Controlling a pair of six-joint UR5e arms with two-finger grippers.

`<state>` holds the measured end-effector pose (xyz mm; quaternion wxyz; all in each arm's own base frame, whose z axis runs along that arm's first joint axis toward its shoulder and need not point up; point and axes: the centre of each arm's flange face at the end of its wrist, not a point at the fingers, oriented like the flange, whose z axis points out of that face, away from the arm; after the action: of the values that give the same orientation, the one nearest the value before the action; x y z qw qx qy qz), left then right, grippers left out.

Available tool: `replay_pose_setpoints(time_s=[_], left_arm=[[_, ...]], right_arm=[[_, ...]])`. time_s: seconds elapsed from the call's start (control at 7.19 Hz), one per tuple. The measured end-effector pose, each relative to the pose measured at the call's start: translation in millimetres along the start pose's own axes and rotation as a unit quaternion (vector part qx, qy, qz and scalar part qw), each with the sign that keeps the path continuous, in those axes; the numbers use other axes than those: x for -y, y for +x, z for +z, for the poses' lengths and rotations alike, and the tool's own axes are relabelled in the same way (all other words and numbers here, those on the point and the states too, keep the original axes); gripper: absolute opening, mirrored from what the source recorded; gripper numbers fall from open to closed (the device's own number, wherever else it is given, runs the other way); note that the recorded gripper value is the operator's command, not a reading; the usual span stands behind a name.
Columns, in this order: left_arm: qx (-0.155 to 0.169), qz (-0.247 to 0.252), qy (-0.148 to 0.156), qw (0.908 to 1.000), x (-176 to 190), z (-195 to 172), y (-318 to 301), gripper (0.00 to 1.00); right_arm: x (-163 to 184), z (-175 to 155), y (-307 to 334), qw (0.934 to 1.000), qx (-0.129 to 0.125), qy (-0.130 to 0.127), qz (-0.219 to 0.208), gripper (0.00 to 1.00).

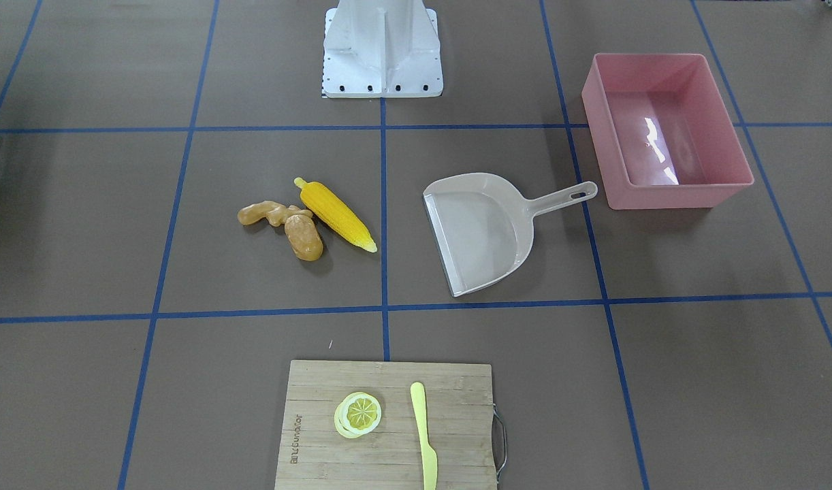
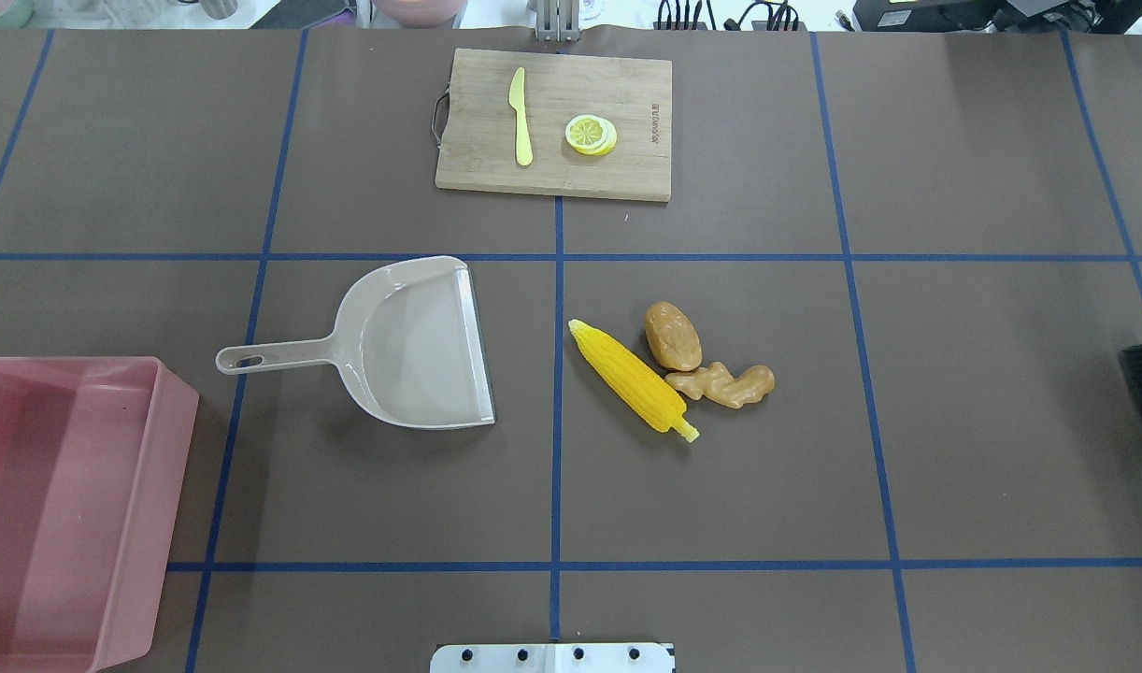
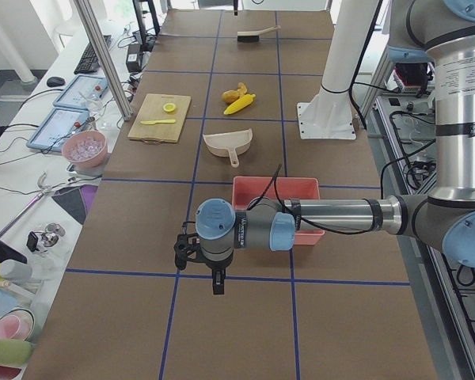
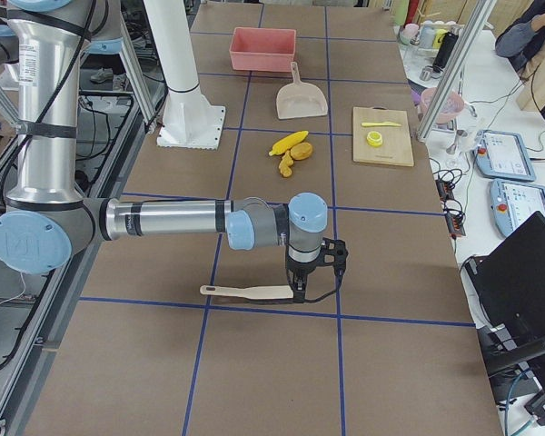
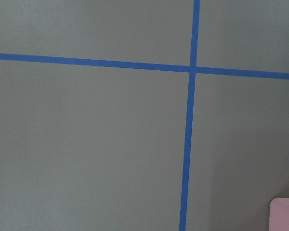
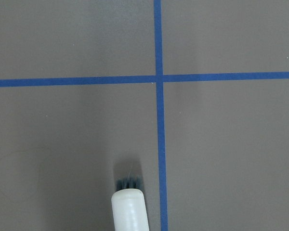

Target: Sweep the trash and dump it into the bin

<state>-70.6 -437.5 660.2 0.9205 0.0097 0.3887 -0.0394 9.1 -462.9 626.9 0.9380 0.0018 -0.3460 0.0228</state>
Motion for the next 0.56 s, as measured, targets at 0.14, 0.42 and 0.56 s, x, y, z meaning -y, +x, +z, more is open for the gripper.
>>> replay_pose_setpoints(time_s=[0.14,0.42,0.56], left_arm=[[0.000,-0.001,0.000,1.0000,-0.2,0.5,-0.6,0.98],[-0.001,-0.002,-0.002,1.0000,-0.4,1.9,-1.5,0.98],[-0.002,-0.003,-0.002,1.0000,-0.5,2.1,-1.4,0.98]], right_arm=[[0.6,-0.5,0.0,1.0000,-0.002,0.001,-0.001,1.00],[0.0,0.3,2.1,1.0000,-0.009,0.001,0.000,1.00],[-1.7,1.5,3.5,1.0000,-0.009,0.000,0.001,1.00]])
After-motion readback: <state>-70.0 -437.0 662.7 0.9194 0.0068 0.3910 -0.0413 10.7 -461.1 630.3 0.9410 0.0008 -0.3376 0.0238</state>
